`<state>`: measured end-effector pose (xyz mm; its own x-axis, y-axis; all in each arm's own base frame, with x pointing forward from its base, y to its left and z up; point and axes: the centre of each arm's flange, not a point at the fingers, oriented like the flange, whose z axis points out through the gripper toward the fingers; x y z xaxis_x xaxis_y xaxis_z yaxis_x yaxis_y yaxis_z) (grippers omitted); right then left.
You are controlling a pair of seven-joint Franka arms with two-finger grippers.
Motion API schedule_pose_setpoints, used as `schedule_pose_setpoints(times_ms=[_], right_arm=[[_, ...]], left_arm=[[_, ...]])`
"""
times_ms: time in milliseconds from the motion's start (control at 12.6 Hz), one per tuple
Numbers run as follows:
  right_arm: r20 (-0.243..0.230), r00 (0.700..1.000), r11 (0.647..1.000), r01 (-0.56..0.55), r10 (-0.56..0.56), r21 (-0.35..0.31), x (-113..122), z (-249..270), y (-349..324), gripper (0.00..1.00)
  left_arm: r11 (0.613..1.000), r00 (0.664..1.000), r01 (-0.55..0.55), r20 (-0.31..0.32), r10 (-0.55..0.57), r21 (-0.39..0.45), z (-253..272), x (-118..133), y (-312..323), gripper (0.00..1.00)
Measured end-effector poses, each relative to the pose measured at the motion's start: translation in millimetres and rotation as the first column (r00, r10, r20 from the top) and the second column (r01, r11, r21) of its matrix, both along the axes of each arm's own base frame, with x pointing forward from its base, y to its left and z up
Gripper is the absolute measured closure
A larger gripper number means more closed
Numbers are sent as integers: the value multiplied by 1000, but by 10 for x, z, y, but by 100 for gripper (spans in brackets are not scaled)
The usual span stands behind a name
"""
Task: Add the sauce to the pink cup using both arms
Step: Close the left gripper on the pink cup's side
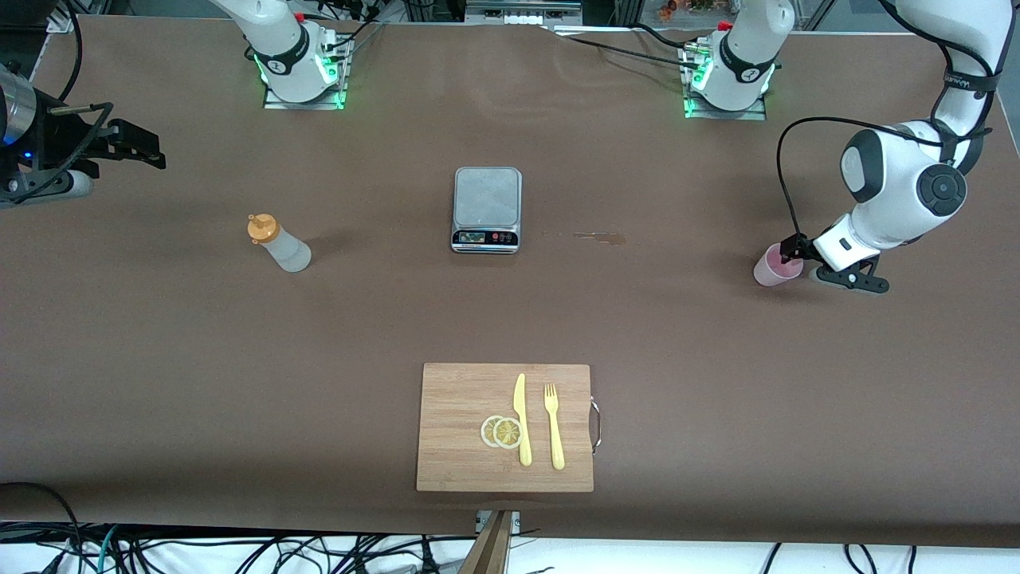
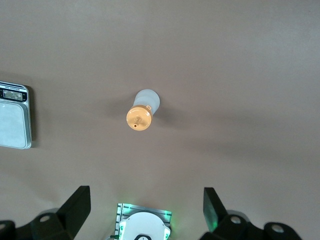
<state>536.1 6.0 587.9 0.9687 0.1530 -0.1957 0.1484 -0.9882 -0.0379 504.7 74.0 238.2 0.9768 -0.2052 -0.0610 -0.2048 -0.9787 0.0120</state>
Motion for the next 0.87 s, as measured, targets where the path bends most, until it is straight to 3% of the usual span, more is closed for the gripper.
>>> schedule_pose_setpoints(times_ms=[158,238,317,872], right_arm=[[0,1000,1000,0,0,0,0,0,0,0],[0,1000,1000,0,0,0,0,-1,0,0],[0,1000,1000,0,0,0,0,-1,0,0],[-2,1000,1000,0,0,0,4,-10,-2,0]], left_arm=[[1000,1000,2,0,-2,1,-41,-16,-4,10],[1000,1000,4,0,-4,1,-52,-19,-10,18],[1000,1000,6,0,-6,1,-56,-18,-19,18],[1000,1000,10,8,-10,1,-28,1,-47,97]])
